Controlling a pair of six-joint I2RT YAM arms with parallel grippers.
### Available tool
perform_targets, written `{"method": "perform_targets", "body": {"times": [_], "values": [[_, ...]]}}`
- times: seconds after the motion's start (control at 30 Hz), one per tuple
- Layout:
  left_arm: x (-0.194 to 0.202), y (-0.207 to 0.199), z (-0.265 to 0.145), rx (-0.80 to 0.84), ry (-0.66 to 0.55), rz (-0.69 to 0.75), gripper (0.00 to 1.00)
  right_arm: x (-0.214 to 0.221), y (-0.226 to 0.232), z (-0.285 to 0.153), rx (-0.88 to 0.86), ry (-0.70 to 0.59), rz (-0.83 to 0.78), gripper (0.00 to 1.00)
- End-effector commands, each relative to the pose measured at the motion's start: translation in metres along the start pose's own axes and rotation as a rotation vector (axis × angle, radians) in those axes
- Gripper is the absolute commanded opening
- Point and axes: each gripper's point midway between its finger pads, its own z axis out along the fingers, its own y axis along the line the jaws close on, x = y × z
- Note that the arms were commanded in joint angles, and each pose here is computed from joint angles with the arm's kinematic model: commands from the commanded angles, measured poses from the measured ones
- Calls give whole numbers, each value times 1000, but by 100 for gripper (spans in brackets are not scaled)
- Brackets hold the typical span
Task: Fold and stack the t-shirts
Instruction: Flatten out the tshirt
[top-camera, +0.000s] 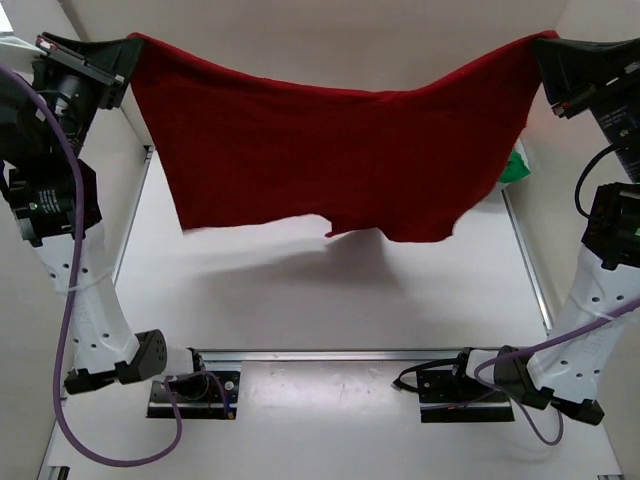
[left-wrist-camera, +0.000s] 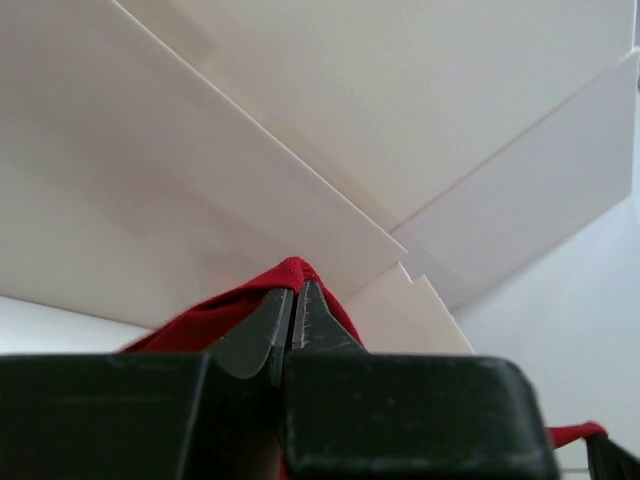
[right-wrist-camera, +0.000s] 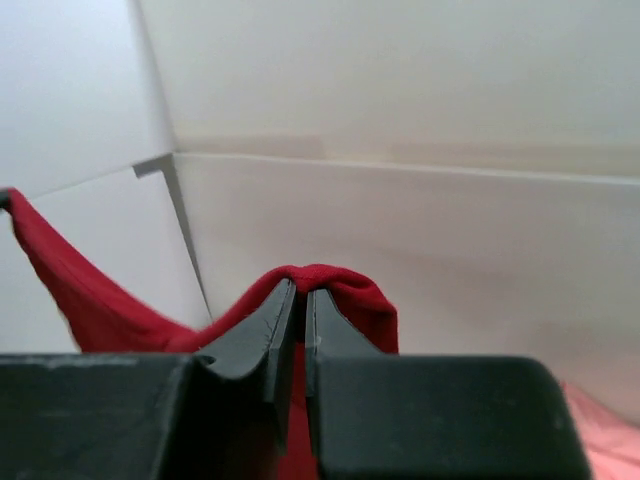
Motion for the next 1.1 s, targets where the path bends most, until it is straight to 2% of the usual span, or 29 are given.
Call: {"method": "perform_targets", "body": {"times": [0.0, 0.1, 0.17, 0.23, 0.33, 0.43, 0.47, 0.5, 0.57, 0.63, 0.67, 0.77, 0.8, 0.87, 0.9, 0.97, 1.07], "values": [[25, 33, 14, -61, 76, -52, 1, -12, 12, 9, -122, -46, 44, 0], [52, 68, 25, -143, 129, -72, 0, 34, -2, 31, -87, 27, 105, 0], [77, 99, 29, -216, 190, -78, 0, 87, -14, 47, -62, 131, 126, 0], [101, 135, 28, -302, 235, -99, 0, 141, -6, 60, -76, 255, 190, 0], [120, 180, 30, -394, 264, -78, 0, 206, 0, 76, -72, 390, 198, 0], [140, 233, 47, -495, 330, -82, 0, 267, -11, 102, -63, 506, 189, 0], [140, 238, 51, -505, 347, -85, 0, 284, -21, 115, -57, 531, 160, 0], [158, 256, 59, -523, 405, -101, 0, 303, -36, 129, -31, 561, 137, 0], [156, 259, 79, -489, 407, -71, 0, 321, -56, 148, -7, 579, 91, 0], [152, 267, 96, -478, 407, -43, 0, 315, -69, 169, 7, 534, 45, 0], [139, 256, 105, -442, 380, -16, 0, 295, -74, 180, 5, 477, 12, 0], [90, 199, 117, -289, 285, 67, 0, 227, -63, 185, 15, 312, -112, 0], [70, 175, 113, -240, 240, 105, 0, 204, -53, 178, 16, 254, -159, 0], [56, 136, 103, -170, 191, 172, 0, 196, -47, 160, 22, 223, -203, 0], [47, 122, 91, -157, 169, 201, 0, 163, -37, 149, 20, 157, -230, 0], [35, 102, 74, -148, 126, 246, 0, 149, -32, 138, 21, 152, -253, 0], [40, 106, 45, -203, 117, 278, 0, 154, -31, 116, 56, 213, -246, 1]]}}
